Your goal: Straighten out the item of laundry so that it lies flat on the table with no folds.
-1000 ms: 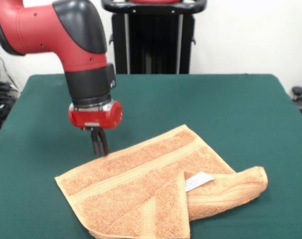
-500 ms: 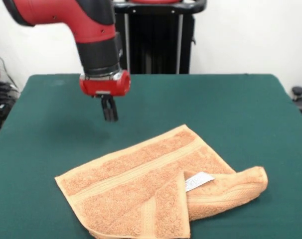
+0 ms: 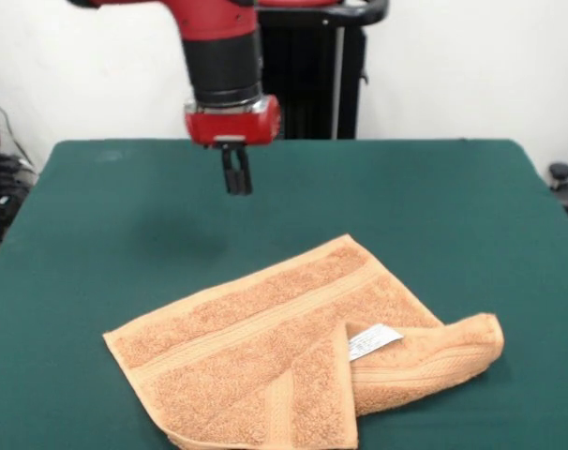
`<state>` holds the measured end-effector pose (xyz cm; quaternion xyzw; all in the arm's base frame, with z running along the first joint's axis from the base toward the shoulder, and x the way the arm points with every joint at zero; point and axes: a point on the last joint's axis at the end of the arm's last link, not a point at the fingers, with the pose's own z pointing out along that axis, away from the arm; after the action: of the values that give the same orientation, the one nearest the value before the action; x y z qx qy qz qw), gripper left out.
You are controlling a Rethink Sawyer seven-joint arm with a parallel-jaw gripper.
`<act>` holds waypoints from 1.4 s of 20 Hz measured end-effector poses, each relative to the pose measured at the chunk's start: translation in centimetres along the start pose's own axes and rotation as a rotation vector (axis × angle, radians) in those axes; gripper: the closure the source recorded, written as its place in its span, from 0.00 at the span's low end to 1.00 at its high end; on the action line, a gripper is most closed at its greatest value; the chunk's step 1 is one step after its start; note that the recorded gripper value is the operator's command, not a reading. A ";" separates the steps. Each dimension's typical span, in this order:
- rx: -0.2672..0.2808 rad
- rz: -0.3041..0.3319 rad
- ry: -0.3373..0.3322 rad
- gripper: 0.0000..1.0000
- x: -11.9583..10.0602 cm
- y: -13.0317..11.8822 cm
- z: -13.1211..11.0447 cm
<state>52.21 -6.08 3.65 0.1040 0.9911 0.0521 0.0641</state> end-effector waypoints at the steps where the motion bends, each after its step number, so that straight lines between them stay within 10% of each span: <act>1: 0.003 -0.017 -0.009 1.00 -0.3 1.0 -0.5; 15: -0.024 -0.130 -0.041 1.00 -1.4 12.6 -1.8; 28: -0.040 -0.097 -0.049 1.00 -3.6 13.5 0.4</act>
<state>58.49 6.34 5.24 0.0559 0.9919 0.0664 0.0929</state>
